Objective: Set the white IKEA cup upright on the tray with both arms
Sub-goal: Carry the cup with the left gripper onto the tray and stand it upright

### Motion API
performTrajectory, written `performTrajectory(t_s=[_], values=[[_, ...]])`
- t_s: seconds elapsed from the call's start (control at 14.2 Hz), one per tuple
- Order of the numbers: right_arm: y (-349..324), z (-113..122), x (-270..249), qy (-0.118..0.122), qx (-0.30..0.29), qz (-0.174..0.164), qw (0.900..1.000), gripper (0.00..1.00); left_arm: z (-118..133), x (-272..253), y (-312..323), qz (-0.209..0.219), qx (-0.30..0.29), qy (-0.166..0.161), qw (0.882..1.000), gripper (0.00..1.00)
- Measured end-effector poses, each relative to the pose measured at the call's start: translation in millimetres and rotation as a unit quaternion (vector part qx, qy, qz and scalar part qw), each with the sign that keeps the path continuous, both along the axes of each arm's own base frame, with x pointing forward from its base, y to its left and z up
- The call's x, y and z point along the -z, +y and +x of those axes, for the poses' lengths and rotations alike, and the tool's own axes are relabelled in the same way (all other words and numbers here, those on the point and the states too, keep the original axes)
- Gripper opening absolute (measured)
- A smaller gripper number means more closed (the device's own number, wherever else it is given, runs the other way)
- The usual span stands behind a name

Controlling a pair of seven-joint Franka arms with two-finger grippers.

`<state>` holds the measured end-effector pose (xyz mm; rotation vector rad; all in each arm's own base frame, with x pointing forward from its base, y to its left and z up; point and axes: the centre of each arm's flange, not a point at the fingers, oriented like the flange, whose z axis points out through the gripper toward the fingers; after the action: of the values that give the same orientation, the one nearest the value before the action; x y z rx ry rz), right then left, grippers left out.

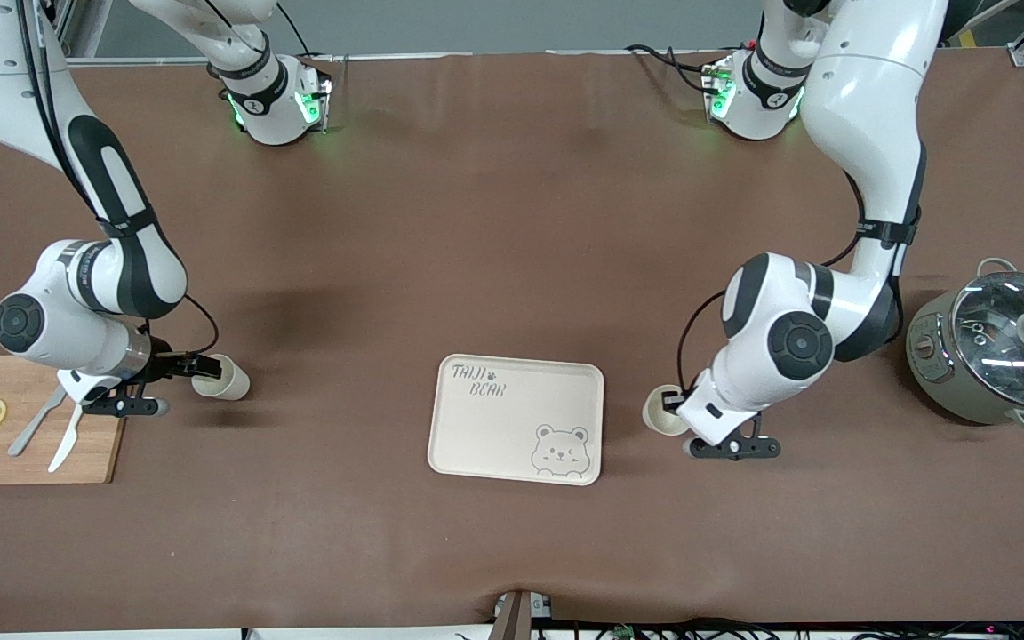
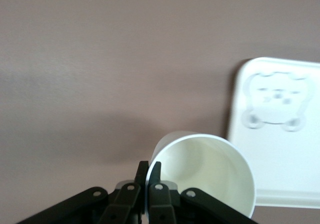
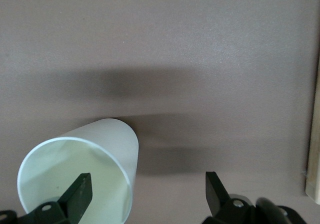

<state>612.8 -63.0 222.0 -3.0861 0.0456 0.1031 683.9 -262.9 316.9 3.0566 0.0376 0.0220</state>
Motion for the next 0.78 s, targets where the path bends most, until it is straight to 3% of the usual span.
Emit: performTrajectory(t_s=[0.21, 0.49, 0.63, 0.78], values=[[1, 0, 0, 0.000, 0.000, 0.000, 1.000, 1.00, -12, -19, -59, -0.008, -0.031, -0.007, 0.999, 0.03], [3, 0, 0, -0.001, -0.002, 0.000, 1.000, 1.00, -33, -5, -140, -0.016, -0.075, -0.008, 0.997, 0.03], [5, 0, 0, -0.001, -0.004, 0.000, 1.000, 0.94, -46, 6, -171, -0.005, -0.078, -0.015, 0.997, 0.03], [6, 0, 0, -0.001, -0.005, 0.000, 1.000, 0.75, -65, 8, -204, 0.007, -0.080, -0.028, 0.996, 0.03]])
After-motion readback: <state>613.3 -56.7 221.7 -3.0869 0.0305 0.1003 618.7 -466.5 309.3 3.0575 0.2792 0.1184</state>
